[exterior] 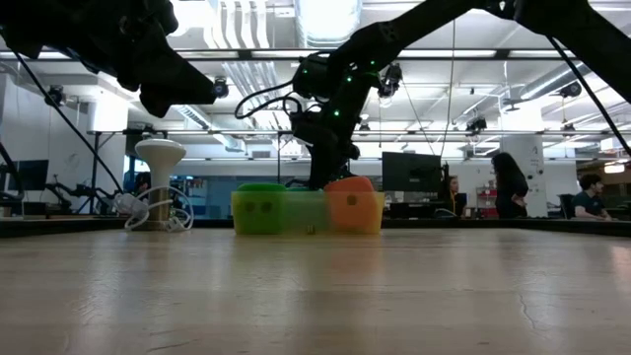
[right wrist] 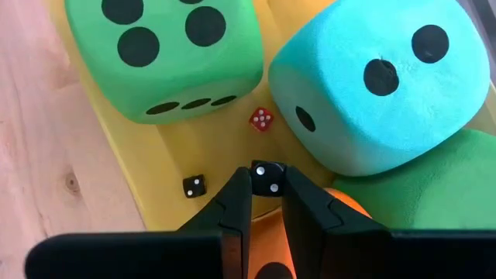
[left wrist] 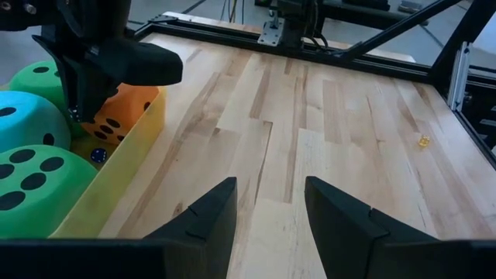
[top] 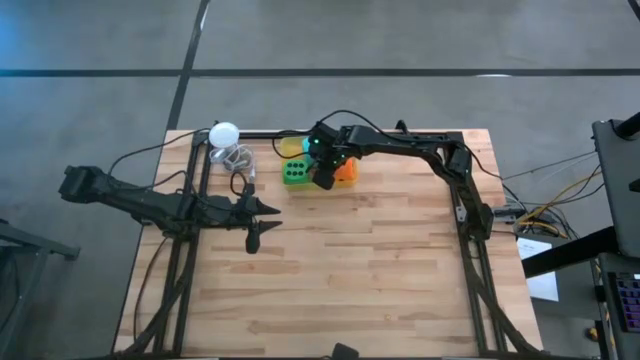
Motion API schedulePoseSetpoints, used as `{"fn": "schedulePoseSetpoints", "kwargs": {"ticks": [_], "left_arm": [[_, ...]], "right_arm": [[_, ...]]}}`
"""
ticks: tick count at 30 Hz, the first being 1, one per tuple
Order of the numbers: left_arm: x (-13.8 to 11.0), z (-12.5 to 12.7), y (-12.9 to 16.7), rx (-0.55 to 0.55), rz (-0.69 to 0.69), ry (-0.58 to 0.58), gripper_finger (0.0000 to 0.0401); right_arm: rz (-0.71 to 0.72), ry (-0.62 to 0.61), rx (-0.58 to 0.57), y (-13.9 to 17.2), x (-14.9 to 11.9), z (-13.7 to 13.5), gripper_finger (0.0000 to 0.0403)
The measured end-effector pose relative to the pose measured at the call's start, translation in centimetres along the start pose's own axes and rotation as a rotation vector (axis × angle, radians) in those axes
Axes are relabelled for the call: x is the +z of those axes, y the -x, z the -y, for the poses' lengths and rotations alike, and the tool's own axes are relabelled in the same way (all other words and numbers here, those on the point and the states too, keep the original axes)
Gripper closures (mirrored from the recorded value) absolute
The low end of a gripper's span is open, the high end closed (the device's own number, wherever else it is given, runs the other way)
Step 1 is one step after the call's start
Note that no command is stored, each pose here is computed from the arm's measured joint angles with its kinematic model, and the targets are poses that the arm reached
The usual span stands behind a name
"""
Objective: Pick & Place Dice
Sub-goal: Put the black small die into the yellow bin, then put the yellow small die into the yellow bin
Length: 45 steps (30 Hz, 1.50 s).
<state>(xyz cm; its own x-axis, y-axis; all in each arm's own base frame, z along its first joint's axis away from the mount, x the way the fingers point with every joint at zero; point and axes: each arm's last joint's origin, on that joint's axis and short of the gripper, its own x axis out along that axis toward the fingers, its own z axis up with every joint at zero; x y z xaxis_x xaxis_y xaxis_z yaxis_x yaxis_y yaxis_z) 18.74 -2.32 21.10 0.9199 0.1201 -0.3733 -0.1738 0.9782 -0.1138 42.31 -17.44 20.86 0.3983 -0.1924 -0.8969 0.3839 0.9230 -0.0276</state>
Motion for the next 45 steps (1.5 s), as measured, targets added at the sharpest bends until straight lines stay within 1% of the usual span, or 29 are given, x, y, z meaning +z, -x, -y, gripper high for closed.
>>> {"fn": "schedulePoseSetpoints", "kwargs": {"ticks": [3, 6, 13, 21, 27, 31, 36, 40, 45], "left_arm": [[0.0, 0.0, 0.0, 0.001, -0.001, 0.000, 0.0242], [0.0, 0.0, 0.0, 0.001, -0.001, 0.000, 0.0242], [0.0, 0.0, 0.0, 0.001, -0.001, 0.000, 0.0242], [0.0, 0.0, 0.0, 0.001, -0.001, -0.001, 0.0242], [0.0, 0.0, 0.0, 0.001, -0.001, 0.000, 0.0242], [0.0, 0.0, 0.0, 0.001, -0.001, -0.001, 0.0242], [-0.1, 0.0, 0.0, 0.003, -0.012, -0.004, 0.0242], [-0.2, 0.0, 0.0, 0.004, -0.017, -0.008, 0.0242], [-0.1, 0.0, 0.0, 0.004, -0.015, -0.007, 0.0242]], "right_arm": [[0.000, -0.001, 0.000, 0.0, 0.0, 0.0, 0.0357], [0.000, -0.001, 0.000, 0.0, 0.0, 0.0, 0.0346], [0.003, -0.023, -0.001, 0.0, 0.0, 0.0, 0.0299], [0.003, 0.007, -0.001, 0.0, 0.0, 0.0, 0.0247], [0.009, 0.009, -0.004, 0.2, 0.1, 0.0, 0.0240], [0.022, 0.024, -0.034, 0.8, 0.2, 0.1, 0.0238], [0.042, 0.028, -0.036, 2.9, 0.3, 0.1, 0.0239], [0.043, 0.036, -0.031, 5.5, 0.1, -0.3, 0.0239], [0.081, 0.051, -0.016, 9.2, -0.5, -1.5, 0.0239]]}}
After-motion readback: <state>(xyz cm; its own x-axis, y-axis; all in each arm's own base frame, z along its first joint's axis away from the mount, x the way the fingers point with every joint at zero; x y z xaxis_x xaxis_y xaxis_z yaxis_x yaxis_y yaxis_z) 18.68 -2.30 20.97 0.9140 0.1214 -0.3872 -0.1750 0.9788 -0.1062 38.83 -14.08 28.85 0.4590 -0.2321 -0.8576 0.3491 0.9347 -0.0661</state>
